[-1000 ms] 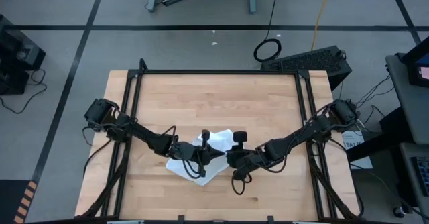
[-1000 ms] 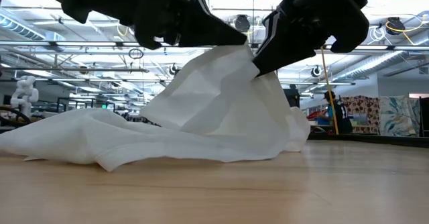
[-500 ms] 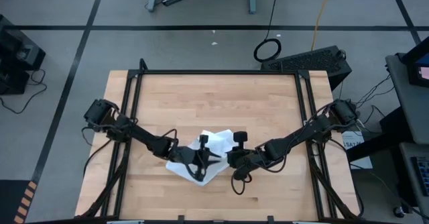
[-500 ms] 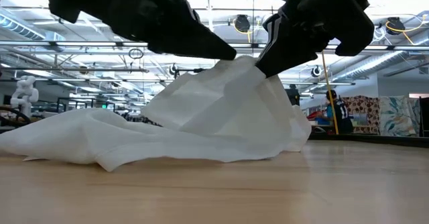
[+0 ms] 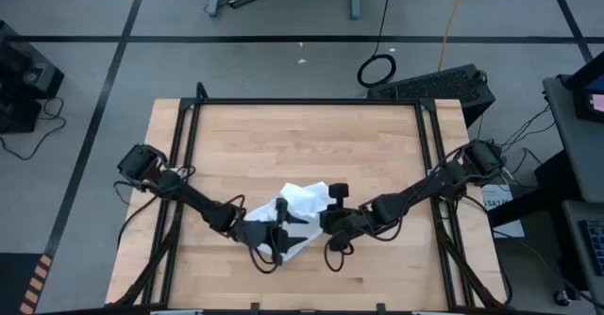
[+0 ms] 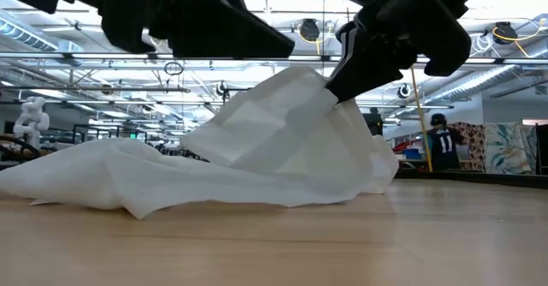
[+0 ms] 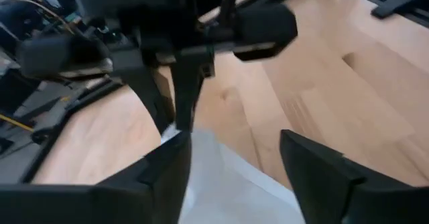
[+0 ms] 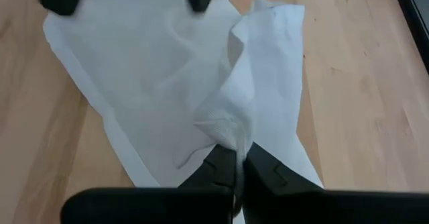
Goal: Roll towel
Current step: Roll the white towel
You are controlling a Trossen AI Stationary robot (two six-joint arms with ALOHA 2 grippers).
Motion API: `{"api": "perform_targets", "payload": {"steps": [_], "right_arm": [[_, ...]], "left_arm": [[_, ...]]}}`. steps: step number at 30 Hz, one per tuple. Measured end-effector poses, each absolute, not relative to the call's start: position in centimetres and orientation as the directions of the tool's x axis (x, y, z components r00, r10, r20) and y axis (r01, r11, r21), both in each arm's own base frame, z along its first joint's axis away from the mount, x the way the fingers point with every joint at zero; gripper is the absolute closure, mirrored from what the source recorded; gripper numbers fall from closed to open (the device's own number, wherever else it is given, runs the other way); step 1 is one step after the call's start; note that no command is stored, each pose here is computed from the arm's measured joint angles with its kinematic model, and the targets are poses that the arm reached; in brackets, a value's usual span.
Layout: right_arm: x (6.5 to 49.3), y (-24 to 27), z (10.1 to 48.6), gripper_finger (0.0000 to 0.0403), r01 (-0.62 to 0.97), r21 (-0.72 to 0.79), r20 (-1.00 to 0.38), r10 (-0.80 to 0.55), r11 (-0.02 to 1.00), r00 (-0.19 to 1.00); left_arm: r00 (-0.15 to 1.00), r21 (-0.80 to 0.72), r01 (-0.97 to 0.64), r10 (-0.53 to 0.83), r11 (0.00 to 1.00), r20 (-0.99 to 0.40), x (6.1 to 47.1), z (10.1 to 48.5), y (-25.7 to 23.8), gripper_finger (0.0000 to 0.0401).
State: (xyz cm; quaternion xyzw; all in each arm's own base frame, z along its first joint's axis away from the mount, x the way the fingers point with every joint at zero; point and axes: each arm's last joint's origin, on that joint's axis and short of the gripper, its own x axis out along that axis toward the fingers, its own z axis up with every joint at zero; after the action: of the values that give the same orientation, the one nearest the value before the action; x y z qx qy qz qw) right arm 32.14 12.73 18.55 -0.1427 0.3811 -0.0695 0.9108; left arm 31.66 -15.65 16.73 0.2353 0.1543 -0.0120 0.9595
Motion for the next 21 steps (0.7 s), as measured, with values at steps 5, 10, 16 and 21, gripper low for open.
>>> {"api": "perform_targets", "payload": {"steps": [5, 10, 16, 21], "right_arm": [[32.1, 12.4, 19.0, 0.0403, 0.032, -0.307, -0.667, -0.239, 0.951, 0.705], [32.2, 12.2, 19.0, 0.0403, 0.036, -0.306, -0.667, -0.242, 0.951, 0.705], [32.2, 12.2, 19.0, 0.0403, 0.051, -0.293, -0.669, -0.243, 0.955, 0.702], [32.1, 12.2, 18.9, 0.0403, 0.054, -0.294, -0.677, -0.247, 0.954, 0.693]], "left_arm": [[0.957, 0.476, 0.029, 0.112, 0.879, -0.266, 32.0, 16.3, -15.5, 0.0103], [0.959, 0.547, 0.003, 0.152, 0.837, -0.238, 32.8, 14.7, -15.3, 0.0082], [0.950, 0.591, -0.103, 0.256, 0.800, -0.181, 33.5, 13.6, -14.7, 0.0080], [0.951, 0.603, -0.100, 0.253, 0.792, -0.175, 33.5, 13.6, -14.7, 0.0080]]}}
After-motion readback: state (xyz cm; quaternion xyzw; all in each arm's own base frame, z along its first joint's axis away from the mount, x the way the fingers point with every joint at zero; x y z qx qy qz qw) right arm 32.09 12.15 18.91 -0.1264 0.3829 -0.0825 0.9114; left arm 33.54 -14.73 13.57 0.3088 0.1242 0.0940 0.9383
